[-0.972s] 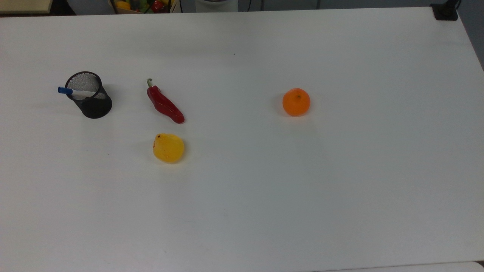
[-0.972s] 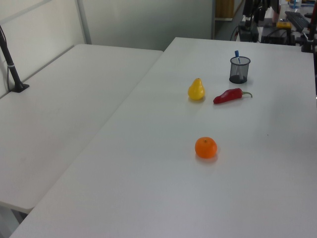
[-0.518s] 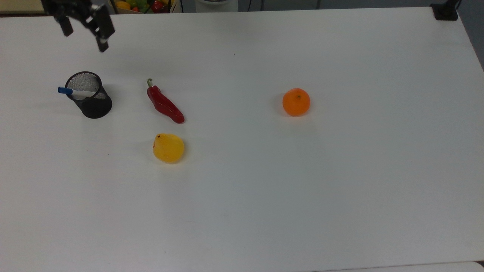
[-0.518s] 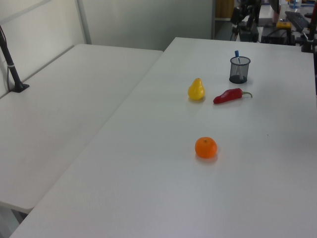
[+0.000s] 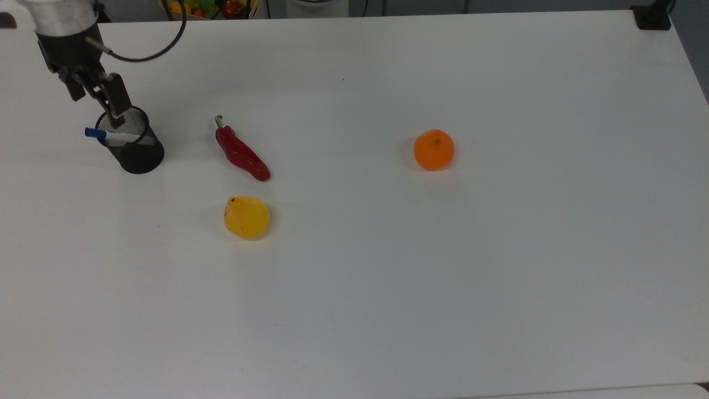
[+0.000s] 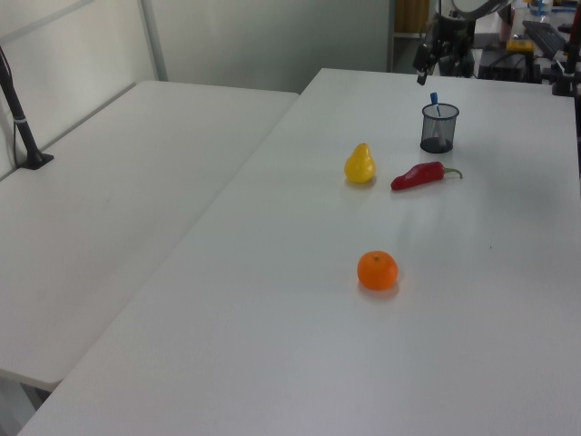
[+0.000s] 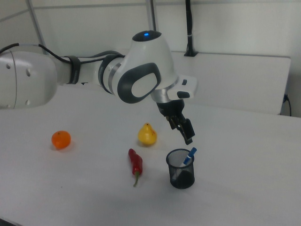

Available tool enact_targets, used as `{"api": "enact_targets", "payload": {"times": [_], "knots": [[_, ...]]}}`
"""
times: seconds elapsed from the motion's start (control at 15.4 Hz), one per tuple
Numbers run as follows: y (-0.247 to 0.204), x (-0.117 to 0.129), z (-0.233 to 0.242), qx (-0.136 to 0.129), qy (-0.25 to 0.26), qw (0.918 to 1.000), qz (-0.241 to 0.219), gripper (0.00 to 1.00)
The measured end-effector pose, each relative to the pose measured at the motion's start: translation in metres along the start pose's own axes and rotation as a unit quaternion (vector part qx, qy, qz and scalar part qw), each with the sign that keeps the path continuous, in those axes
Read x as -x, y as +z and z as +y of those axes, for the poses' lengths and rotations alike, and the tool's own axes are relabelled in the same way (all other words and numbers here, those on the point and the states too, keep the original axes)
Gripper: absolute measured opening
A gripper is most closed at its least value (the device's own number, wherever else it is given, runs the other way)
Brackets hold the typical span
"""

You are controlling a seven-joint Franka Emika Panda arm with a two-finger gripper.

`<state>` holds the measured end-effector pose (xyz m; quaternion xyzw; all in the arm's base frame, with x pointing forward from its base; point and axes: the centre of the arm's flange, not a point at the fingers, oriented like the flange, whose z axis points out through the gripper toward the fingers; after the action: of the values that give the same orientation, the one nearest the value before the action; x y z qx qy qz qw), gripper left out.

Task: Take marker pen
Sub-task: 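Move the gripper over the black mesh pen cup and lower it, then grasp the blue-capped marker and lift it out of the cup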

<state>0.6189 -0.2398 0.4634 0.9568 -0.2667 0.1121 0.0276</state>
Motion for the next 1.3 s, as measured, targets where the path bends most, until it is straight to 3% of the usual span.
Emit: {"api": "enact_targets", "payload": {"times": [0.32,0.84,1.04,1.1,1.3], "knots": [[0.033,-0.007,0.006,0.003,0.042,0.9991,0.010,0.83],[0.055,-0.009,0.010,0.005,0.063,0.9980,0.010,0.80],[0.062,-0.008,0.008,0.006,0.063,0.9980,0.006,0.72],[0.064,-0.008,0.006,0.005,0.067,0.9977,0.009,0.64],[0.065,-0.011,0.003,0.002,0.073,0.9971,0.022,0.53]]}}
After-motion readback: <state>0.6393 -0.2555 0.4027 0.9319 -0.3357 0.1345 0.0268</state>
